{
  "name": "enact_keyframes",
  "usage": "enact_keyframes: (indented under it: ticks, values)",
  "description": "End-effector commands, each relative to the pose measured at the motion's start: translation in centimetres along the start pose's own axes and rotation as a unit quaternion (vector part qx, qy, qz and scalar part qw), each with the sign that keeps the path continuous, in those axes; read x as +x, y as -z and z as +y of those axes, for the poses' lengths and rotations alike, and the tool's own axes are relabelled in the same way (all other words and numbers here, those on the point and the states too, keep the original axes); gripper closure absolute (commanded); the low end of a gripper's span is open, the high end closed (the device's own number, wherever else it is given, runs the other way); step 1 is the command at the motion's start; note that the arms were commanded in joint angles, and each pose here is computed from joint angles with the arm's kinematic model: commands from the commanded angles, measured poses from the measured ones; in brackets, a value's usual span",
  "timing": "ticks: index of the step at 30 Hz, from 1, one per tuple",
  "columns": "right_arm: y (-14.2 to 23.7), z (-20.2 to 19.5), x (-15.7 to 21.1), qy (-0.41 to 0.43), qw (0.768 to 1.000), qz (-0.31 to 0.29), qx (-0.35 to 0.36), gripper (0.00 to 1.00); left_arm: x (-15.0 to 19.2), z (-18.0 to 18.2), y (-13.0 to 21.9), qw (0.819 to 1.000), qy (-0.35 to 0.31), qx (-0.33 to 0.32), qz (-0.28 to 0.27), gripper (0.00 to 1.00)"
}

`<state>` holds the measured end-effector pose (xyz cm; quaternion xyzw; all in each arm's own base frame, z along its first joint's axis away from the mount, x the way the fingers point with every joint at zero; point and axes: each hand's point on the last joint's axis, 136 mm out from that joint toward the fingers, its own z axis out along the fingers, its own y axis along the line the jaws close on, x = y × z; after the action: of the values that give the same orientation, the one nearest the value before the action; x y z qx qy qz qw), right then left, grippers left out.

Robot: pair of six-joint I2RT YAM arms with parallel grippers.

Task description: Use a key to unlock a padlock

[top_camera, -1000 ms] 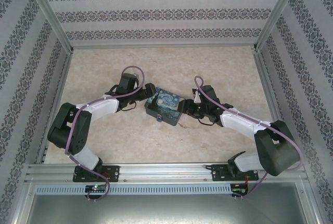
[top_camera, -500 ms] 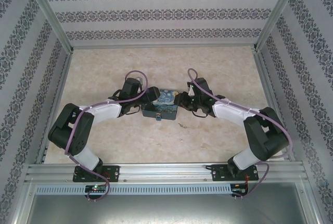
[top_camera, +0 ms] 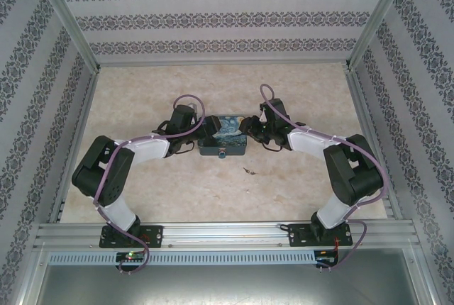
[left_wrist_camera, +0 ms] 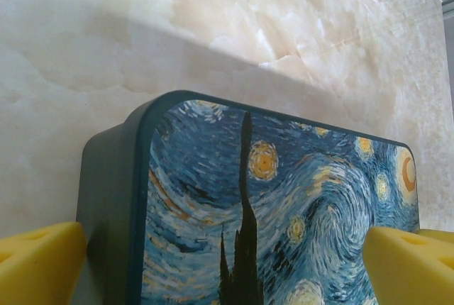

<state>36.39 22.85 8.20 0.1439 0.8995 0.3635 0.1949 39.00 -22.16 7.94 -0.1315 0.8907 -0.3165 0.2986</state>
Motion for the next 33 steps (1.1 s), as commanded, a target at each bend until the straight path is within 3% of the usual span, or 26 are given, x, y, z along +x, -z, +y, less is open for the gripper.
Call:
enact_keyframes:
  ticks: [1,5,10,14,21,33]
  values:
    - [1.3,1.2,-1.1,0.003,1.0,-0.017,-0.025,0.46,-0.8,-2.1,0.2,1.0,-0.003,0.024,-0.017,0.01]
    - [4.1,0.9,-1.5,0.012,0.999,-0.04,-0.027,0.31,-1.8,-0.4,1.1,0.999,-0.003,-0.017,-0.044,0.01]
    - [7.2,-0.6,0.5,0.045,0.998,-0.041,-0.008,0.27,-3.8,1.1,2.7,0.997,0.008,-0.033,-0.064,0.01]
    - [7.6,-2.9,3.5,0.076,0.997,-0.004,0.016,0.29,-3.8,1.4,4.5,0.997,0.017,-0.036,-0.065,0.01]
    - [6.2,-5.6,8.2,0.121,0.99,0.063,0.045,0.33,-0.5,1.0,7.3,0.998,0.043,0.003,-0.036,0.01]
    - [2.5,-6.1,10.9,0.16,0.977,0.113,0.078,0.43,2.9,1.3,8.3,0.998,0.056,0.012,-0.018,0.01]
